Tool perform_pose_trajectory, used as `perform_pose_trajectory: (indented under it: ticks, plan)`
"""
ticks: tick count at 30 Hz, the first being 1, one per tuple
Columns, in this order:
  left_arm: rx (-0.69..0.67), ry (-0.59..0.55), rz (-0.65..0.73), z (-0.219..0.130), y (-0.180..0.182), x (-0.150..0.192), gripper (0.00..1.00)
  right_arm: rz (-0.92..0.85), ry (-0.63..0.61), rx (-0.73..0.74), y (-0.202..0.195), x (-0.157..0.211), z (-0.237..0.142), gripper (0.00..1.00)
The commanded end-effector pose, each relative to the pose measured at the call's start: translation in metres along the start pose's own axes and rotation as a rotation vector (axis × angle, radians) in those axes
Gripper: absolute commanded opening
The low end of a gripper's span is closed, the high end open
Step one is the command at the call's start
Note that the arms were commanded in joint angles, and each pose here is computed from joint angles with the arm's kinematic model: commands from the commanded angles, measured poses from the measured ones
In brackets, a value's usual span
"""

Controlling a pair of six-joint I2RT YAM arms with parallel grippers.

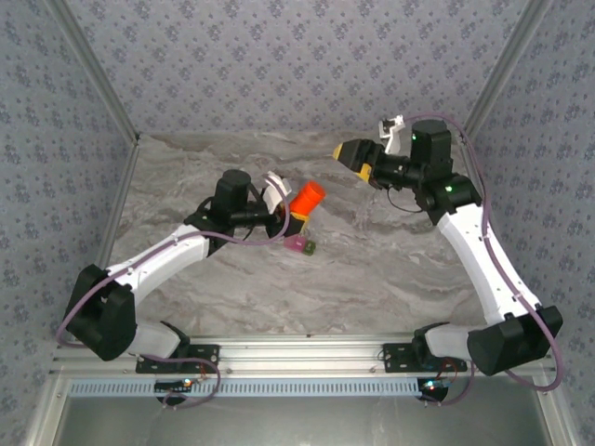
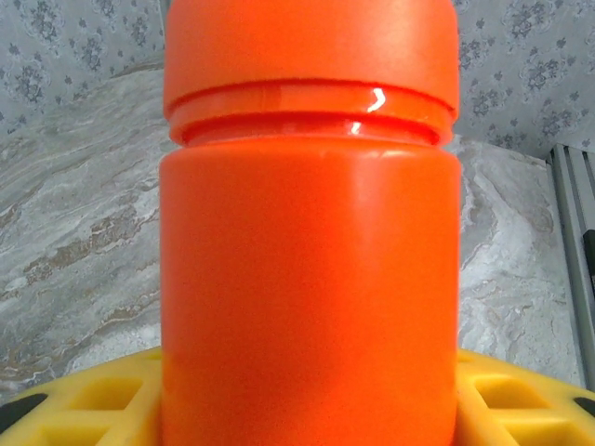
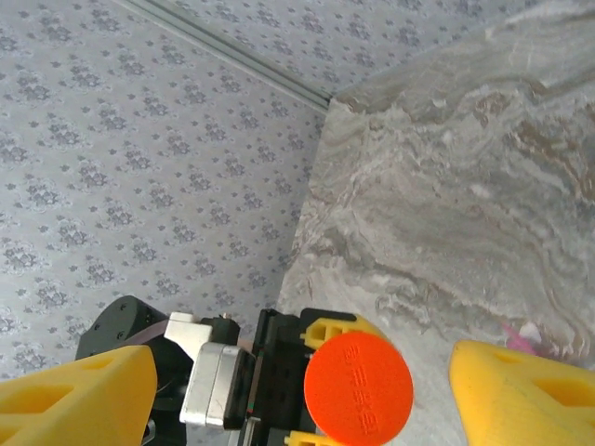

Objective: Sort the pills into containers

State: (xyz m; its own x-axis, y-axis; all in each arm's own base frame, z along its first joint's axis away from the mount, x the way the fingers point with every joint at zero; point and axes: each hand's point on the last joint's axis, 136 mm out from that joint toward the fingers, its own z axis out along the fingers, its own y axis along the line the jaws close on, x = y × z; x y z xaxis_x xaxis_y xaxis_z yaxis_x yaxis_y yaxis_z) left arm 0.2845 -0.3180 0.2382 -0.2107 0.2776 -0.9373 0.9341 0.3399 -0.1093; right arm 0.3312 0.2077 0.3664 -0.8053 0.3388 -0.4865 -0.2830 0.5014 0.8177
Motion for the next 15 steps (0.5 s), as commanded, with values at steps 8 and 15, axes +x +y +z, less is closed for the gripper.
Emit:
perform_pose_trajectory:
  ticks: [8,15]
  plan:
    - [0.017,-0.037,0.043,-0.005,-0.002,-0.019,0.0,0.162,0.196,0.087,-0.018,0.053,0.037,0.86]
    - [0.018,-0.04,0.045,-0.005,-0.002,-0.02,0.0,0.151,0.258,0.085,-0.013,0.07,0.058,0.83]
